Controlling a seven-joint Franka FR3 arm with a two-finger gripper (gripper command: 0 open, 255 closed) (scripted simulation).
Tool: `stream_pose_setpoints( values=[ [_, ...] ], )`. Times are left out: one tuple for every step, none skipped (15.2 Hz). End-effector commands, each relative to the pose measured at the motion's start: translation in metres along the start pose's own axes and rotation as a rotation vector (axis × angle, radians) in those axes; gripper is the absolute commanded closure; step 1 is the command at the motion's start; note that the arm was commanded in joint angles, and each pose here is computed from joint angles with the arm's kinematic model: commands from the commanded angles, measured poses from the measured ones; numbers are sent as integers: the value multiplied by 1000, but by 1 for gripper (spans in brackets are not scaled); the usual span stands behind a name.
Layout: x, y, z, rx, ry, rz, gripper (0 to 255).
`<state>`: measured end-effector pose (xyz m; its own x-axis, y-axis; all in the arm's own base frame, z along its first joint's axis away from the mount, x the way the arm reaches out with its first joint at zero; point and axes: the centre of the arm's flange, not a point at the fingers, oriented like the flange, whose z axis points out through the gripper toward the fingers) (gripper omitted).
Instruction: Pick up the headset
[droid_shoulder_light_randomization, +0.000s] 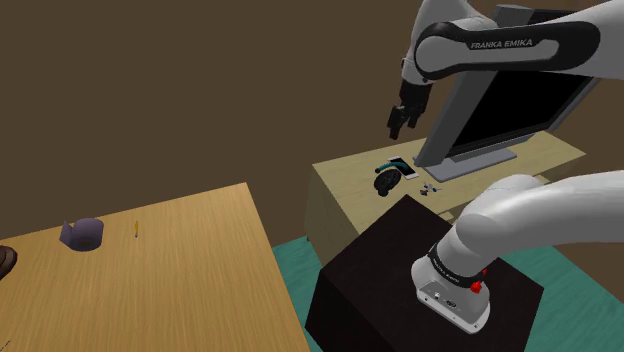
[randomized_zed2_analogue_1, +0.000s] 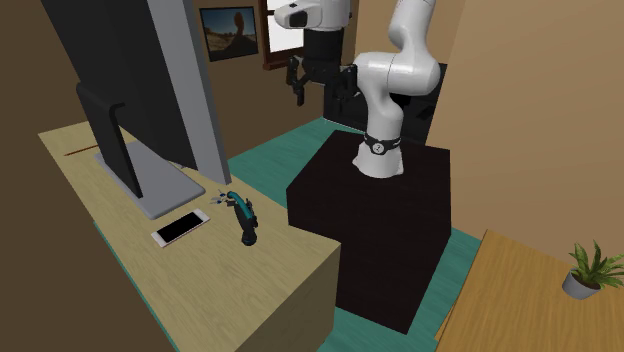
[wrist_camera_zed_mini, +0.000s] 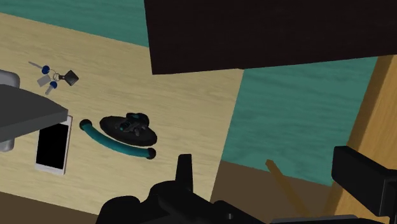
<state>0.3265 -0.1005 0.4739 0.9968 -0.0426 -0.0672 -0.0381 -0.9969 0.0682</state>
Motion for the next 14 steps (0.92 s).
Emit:
stream_pose_setpoints(
  values=[
    [7,14,22,6,4,33,0],
    [10,21,33,9,5,49,0],
    [14,28,43,12,5,65,0],
    [17,36,54,15,6,82,0],
    [20,43,65,18,7,98,0],
    [23,50,76,21,8,114,0],
    [26,58,87,24,9,130,0],
    [29,65,97,27,9,147,0],
    [31,72,108,30,10,163,0],
    [34,80,119,33,11,179,0],
    [36,87,130,36,12,195,0],
    [39,95,141,39,13,211,0],
    [41,102,152,42,13,228,0],
    [43,109,163,45,14,244,0]
  ],
)
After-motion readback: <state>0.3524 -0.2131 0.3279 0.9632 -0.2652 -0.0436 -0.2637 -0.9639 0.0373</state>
